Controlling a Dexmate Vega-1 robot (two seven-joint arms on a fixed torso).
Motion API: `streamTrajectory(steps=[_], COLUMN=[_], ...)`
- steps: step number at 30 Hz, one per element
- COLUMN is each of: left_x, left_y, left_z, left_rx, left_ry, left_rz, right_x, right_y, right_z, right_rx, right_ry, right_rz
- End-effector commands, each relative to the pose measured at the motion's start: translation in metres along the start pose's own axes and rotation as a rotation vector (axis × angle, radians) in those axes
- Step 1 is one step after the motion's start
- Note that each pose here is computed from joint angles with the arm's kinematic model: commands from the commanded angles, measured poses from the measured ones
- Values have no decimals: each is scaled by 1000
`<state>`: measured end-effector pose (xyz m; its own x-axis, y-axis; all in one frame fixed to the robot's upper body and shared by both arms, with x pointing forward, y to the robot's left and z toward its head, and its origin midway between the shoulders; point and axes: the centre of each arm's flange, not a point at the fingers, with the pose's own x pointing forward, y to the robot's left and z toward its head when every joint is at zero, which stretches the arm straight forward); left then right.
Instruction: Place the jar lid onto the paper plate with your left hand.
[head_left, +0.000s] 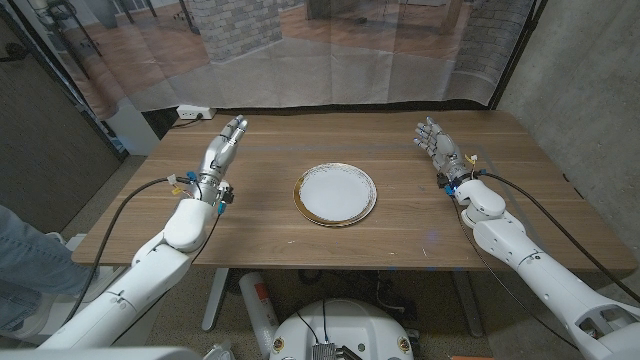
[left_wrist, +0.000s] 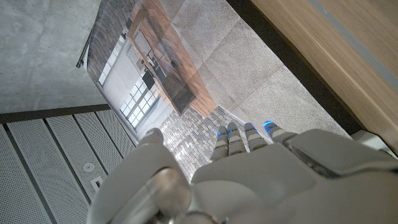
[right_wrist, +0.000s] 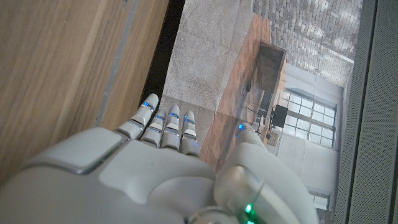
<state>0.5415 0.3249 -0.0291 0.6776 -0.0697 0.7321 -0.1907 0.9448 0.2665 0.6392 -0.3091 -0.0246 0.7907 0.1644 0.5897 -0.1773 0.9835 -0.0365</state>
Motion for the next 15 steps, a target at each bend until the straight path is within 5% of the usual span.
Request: streamTrajectory(steps=[1,15], left_x=[-8,-24], left_y=[6,16], left_z=[4,7], left_rx=[89,187], left_ry=[-3,-2], left_rz=[28,79], right_x=[-1,-2], right_y=[0,3], right_z=[1,-1], right_rx=[2,5], right_ry=[-3,-4], right_rz=[0,2])
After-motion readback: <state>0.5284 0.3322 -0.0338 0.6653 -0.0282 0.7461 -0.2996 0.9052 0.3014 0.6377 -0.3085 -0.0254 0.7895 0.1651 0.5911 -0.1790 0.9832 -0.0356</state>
